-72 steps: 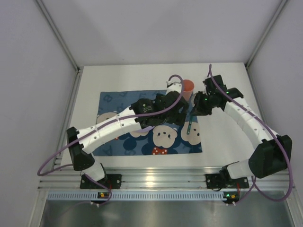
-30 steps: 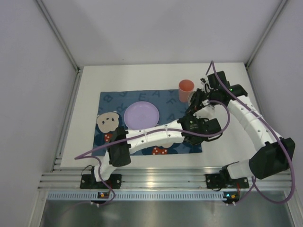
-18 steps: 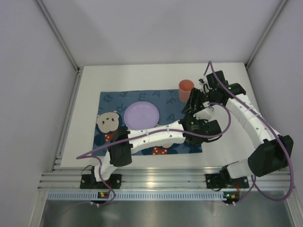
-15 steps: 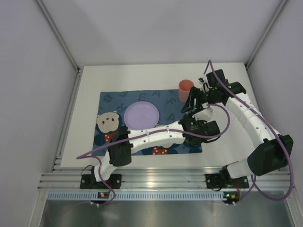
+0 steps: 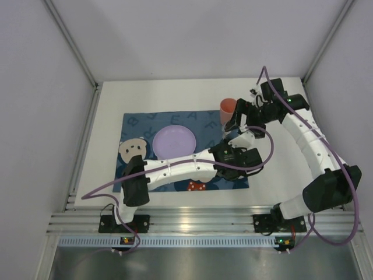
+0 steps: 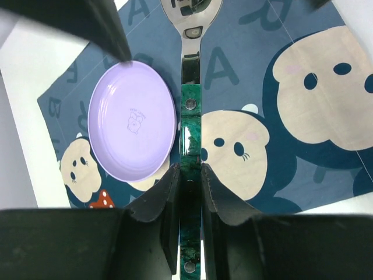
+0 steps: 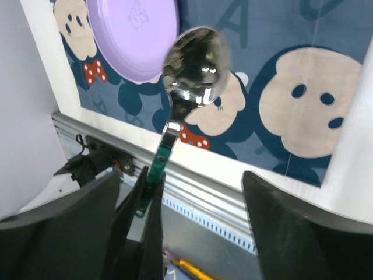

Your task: Set the dinner table for one person

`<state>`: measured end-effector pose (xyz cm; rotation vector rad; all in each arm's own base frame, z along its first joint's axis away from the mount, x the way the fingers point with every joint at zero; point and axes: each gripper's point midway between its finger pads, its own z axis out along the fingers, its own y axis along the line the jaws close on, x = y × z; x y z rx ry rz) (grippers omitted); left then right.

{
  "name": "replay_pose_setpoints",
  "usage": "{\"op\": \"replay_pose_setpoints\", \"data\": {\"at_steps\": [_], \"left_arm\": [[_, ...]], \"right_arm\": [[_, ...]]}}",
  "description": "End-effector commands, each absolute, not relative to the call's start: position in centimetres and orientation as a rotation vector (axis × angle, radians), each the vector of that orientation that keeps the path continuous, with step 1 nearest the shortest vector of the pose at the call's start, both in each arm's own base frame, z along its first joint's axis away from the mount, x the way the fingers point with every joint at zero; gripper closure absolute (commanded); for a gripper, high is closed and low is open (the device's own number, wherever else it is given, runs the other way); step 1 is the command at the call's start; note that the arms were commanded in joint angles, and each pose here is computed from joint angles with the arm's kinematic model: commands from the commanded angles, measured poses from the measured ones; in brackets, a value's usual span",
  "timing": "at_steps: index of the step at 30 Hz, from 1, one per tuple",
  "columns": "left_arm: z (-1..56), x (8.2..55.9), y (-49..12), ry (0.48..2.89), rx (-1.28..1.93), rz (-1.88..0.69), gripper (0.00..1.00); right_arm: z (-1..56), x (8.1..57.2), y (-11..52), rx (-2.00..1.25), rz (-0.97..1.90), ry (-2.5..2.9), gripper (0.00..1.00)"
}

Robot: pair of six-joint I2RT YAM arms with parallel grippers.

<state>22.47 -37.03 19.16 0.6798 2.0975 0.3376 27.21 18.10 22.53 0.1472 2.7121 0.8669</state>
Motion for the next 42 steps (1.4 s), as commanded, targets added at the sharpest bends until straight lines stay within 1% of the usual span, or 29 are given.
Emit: {"op": "replay_pose_setpoints", "data": {"at_steps": [1, 2, 3, 5, 8, 10, 14, 15, 17, 18, 19, 20, 21, 22, 23, 24, 27, 28, 29, 33, 42], "left_arm": [[23.0, 22.5, -36.1, 2.072, 0.582, 0.227, 1.00], [22.5, 22.2, -35.9, 2.089, 0.596, 0.217, 1.00], [22.8, 22.1, -35.7, 2.093, 0.587, 0.191, 1.00], [22.5, 21.7, -35.8, 2.113, 0.591, 0.147, 1.00], [23.6, 21.4, -36.2, 2.113, 0.585, 0.074, 1.00], [23.9, 21.6, -35.8, 2.120, 0.577, 0.074, 1.00], [23.5, 22.8, -31.5, 2.173, 0.501, 0.139, 1.00], [23.5, 24.1, -30.1, 2.185, 0.437, 0.136, 1.00], [23.0, 24.3, -27.3, 2.225, 0.396, 0.089, 1.00], [23.1, 25.7, -25.7, 2.234, 0.323, 0.068, 1.00], [21.6, 25.7, -24.4, 2.274, 0.332, 0.065, 1.00], [22.6, 25.9, -23.1, 2.265, 0.294, 0.013, 1.00], [22.4, 27.3, -20.7, 2.279, 0.216, 0.029, 1.00], [21.6, 27.6, -19.2, 2.290, 0.207, 0.042, 1.00], [21.9, 27.5, -18.4, 2.296, 0.188, -0.006, 1.00], [21.8, 28.6, -16.1, 2.302, 0.115, 0.011, 1.00], [20.6, 29.5, -13.1, 2.329, 0.061, -0.037, 1.00], [20.2, 29.7, -12.4, 2.342, 0.063, -0.045, 1.00], [19.4, 29.6, -12.5, 2.369, 0.065, -0.108, 1.00], [16.5, 30.6, -9.1, 2.451, -0.024, -0.126, 1.00], [12.0, 31.4, -6.5, 2.567, 0.023, -0.002, 1.00]], "right_arm": [[24.4, 28.4, 15.8, 0.144, 0.811, 2.671, 0.07], [24.4, 29.1, 14.6, 0.184, 0.784, 2.666, 0.03], [25.0, 29.7, 13.8, 0.187, 0.737, 2.643, 0.00], [25.5, 30.3, 13.0, 0.213, 0.710, 2.625, 0.00], [26.1, 31.4, 11.9, 0.271, 0.689, 2.596, 0.00], [26.4, 31.8, 11.0, 0.307, 0.672, 2.579, 0.00], [26.8, 32.4, 9.0, 0.375, 0.635, 2.550, 0.00], [26.7, 32.3, 8.9, 0.381, 0.631, 2.552, 0.00], [26.2, 31.9, 8.9, 0.386, 0.633, 2.562, 0.00], [25.9, 31.7, 8.9, 0.390, 0.634, 2.566, 0.00], [25.7, 31.6, 8.9, 0.386, 0.634, 2.567, 0.00], [25.2, 31.2, 8.8, 0.397, 0.630, 2.576, 0.00], [24.8, 30.9, 8.8, 0.402, 0.631, 2.584, 0.00], [24.7, 30.9, 8.9, 0.404, 0.633, 2.578, 0.00], [24.6, 30.7, 8.8, 0.411, 0.637, 2.573, 0.00], [24.1, 30.4, 8.9, 0.416, 0.644, 2.584, 0.00], [23.6, 30.1, 9.3, 0.418, 0.669, 2.587, 0.00], [23.6, 30.1, 9.2, 0.417, 0.670, 2.585, 0.00], [23.4, 29.9, 9.3, 0.416, 0.674, 2.591, 0.00], [23.1, 29.7, 9.4, 0.403, 0.678, 2.599, 0.00], [22.8, 29.1, 10.6, 0.360, 0.726, 2.622, 0.00]]}}
